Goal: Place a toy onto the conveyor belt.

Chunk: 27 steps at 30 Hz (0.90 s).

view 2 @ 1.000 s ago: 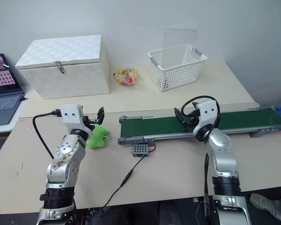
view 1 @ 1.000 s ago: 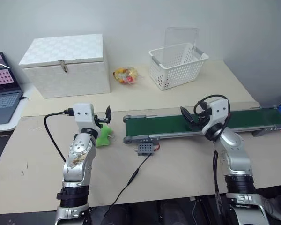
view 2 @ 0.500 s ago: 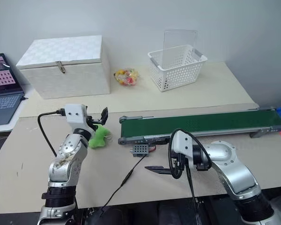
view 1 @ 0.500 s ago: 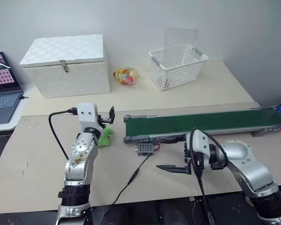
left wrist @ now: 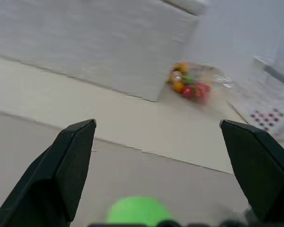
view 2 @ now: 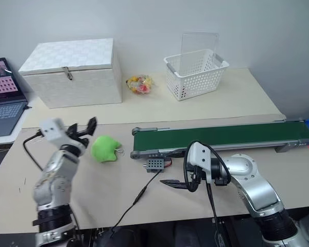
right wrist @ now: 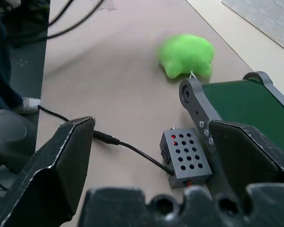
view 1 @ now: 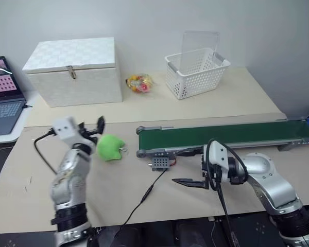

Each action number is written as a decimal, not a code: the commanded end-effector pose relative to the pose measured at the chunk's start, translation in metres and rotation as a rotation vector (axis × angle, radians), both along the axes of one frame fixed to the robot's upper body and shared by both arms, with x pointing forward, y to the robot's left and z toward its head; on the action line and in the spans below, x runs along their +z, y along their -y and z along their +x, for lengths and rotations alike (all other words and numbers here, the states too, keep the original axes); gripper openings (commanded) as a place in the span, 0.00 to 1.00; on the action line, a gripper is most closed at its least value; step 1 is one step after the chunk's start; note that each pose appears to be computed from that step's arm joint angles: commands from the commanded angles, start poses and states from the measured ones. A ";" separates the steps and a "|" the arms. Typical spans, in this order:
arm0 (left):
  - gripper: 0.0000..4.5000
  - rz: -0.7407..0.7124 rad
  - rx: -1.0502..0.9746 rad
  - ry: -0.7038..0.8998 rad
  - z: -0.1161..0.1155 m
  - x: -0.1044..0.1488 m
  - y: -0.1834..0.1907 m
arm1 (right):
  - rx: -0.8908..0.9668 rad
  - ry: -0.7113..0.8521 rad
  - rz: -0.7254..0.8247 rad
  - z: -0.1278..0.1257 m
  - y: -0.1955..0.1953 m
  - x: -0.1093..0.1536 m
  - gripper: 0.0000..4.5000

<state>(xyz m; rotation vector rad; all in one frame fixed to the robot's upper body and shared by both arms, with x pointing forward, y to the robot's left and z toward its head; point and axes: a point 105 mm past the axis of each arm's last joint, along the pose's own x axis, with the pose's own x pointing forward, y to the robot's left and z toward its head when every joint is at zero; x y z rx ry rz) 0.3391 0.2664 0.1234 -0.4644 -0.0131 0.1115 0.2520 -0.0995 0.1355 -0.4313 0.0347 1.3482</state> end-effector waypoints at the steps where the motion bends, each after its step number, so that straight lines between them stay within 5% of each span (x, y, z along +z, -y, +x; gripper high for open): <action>1: 1.00 -0.144 -0.077 0.019 -0.006 -0.001 -0.010 | 0.014 0.038 0.016 -0.001 -0.003 0.007 1.00; 7: 1.00 -0.371 -0.233 0.009 -0.005 -0.011 0.007 | -0.014 0.036 0.008 0.008 0.001 0.002 1.00; 16: 1.00 -0.446 -0.287 -0.170 -0.008 -0.065 0.026 | -0.035 0.048 0.019 0.010 0.001 0.004 1.00; 27: 1.00 -0.502 -0.334 -0.202 -0.009 -0.080 0.046 | -0.049 0.057 0.018 0.010 0.003 0.005 1.00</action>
